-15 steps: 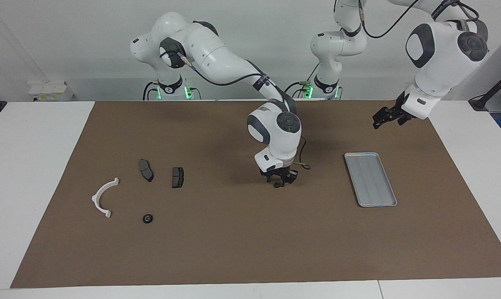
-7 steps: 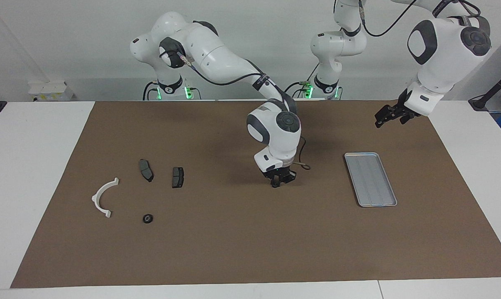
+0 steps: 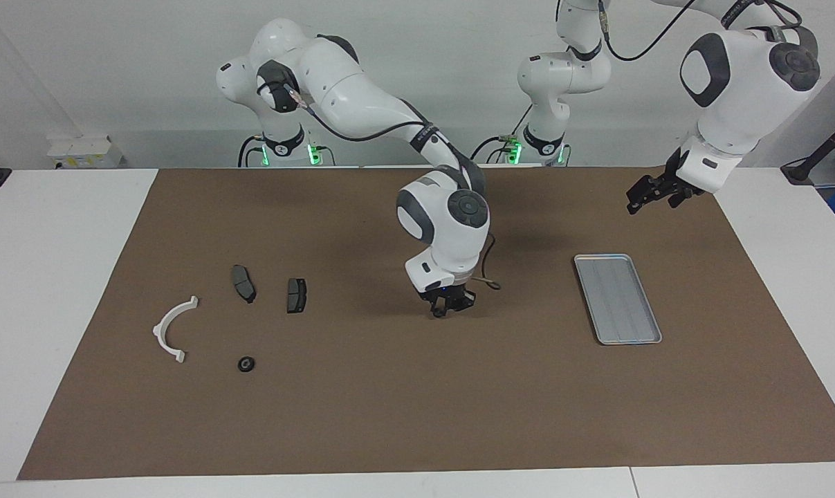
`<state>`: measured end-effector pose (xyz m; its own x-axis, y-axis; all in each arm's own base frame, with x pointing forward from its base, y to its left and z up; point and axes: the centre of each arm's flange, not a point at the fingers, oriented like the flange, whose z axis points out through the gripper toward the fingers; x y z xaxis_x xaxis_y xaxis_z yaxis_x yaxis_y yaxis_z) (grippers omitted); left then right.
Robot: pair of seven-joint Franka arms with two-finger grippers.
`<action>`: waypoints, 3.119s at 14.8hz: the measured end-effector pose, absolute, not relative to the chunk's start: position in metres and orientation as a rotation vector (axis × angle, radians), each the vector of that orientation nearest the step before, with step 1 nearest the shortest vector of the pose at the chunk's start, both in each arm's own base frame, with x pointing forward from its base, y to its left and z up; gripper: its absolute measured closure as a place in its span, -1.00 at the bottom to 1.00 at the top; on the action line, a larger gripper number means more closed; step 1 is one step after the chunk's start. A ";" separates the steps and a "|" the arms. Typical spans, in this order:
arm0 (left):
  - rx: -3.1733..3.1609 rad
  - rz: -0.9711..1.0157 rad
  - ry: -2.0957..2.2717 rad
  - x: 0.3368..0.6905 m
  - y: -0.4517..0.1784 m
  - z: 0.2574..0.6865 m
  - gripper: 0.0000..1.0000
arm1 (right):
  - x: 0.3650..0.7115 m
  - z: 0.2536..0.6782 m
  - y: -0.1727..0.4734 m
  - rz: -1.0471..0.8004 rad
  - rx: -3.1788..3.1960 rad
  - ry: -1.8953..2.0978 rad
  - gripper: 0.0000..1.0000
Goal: Place bearing gear from tray to pile
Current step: 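Carry the black part beside the bearing near the brake pads and release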
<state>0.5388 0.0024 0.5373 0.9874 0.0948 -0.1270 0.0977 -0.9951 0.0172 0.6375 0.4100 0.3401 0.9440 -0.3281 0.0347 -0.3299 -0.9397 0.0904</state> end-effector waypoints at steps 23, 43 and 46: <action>3.163 -0.152 0.066 0.535 -0.020 0.595 -1.00 | 0.706 0.292 0.104 0.066 3.083 0.023 0.24; 3.163 -0.152 0.062 0.535 -0.021 0.595 -1.00 | 0.701 0.351 0.082 0.113 3.079 -0.028 -1.00; 3.163 -0.152 0.062 0.535 -0.021 0.595 -1.00 | 0.699 0.364 0.076 0.107 3.076 -0.043 -1.00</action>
<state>0.5351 -0.0212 0.5946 0.9947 0.0402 -0.0951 0.0377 -0.9989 -0.0279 0.6988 0.0759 0.3643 0.9972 -0.0254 0.0705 -0.0298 -0.9976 0.0619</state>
